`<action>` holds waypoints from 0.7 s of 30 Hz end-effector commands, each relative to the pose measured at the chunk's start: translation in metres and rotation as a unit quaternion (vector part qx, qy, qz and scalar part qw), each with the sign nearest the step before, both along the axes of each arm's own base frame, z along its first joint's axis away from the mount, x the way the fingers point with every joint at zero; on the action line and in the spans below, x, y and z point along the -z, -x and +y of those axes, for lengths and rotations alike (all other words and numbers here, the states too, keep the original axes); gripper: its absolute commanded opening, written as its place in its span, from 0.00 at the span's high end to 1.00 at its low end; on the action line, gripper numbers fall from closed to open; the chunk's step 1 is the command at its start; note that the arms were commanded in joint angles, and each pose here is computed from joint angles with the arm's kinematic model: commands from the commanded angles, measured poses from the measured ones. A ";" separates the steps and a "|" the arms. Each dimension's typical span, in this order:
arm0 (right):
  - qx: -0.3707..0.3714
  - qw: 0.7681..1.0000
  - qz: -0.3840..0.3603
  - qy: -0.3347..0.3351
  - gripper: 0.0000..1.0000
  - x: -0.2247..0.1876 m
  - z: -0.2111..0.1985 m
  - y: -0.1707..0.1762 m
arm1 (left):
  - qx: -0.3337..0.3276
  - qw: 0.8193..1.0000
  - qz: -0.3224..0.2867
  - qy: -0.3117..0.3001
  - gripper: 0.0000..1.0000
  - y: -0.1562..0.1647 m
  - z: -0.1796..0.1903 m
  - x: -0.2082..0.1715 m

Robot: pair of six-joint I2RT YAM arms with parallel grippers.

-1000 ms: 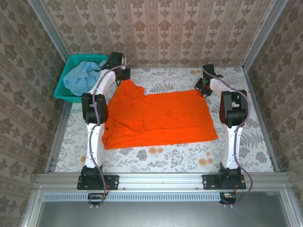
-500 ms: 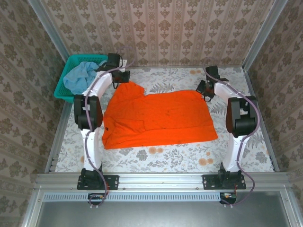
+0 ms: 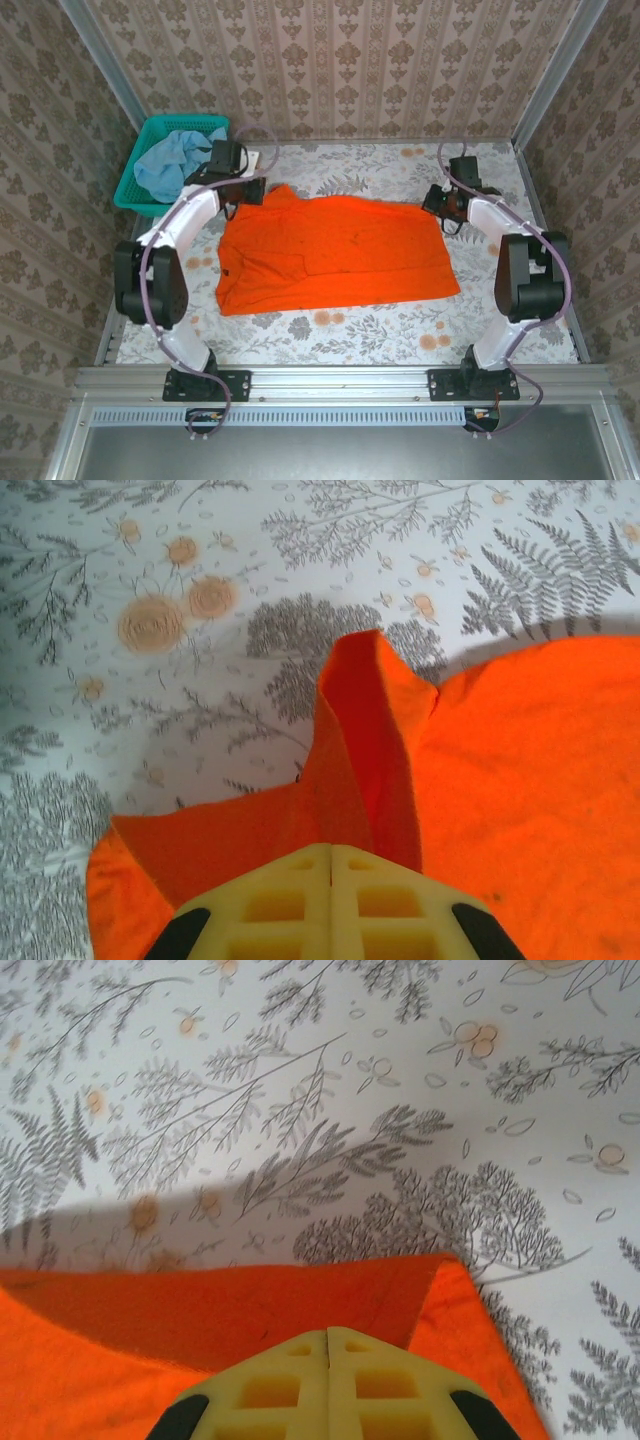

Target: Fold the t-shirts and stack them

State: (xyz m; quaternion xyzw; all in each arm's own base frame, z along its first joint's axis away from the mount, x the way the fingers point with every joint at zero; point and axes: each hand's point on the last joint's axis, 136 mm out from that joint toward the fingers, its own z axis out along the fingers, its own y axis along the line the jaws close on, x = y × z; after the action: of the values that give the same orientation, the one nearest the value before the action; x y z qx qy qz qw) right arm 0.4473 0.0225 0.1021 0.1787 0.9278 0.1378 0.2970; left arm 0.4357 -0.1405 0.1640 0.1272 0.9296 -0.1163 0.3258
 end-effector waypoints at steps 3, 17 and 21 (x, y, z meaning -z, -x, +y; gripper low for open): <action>-0.033 0.999 -0.021 0.003 1.00 -0.015 -0.001 0.017 | -0.012 1.000 0.001 0.019 1.00 0.040 0.003 -0.010; -0.028 1.000 -0.005 0.007 1.00 0.004 -0.015 0.036 | -0.048 0.997 0.053 0.029 1.00 0.114 0.025 0.010; -0.031 0.999 0.003 0.012 1.00 0.008 -0.016 0.037 | -0.052 0.996 0.068 0.037 1.00 0.125 0.026 0.014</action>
State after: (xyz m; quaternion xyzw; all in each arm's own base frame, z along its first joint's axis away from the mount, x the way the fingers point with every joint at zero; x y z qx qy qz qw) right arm 0.4112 0.0066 0.0899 0.1599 0.9355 0.1329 0.2856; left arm 0.3225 -0.1160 0.1506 0.0757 0.9464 -0.1324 0.2848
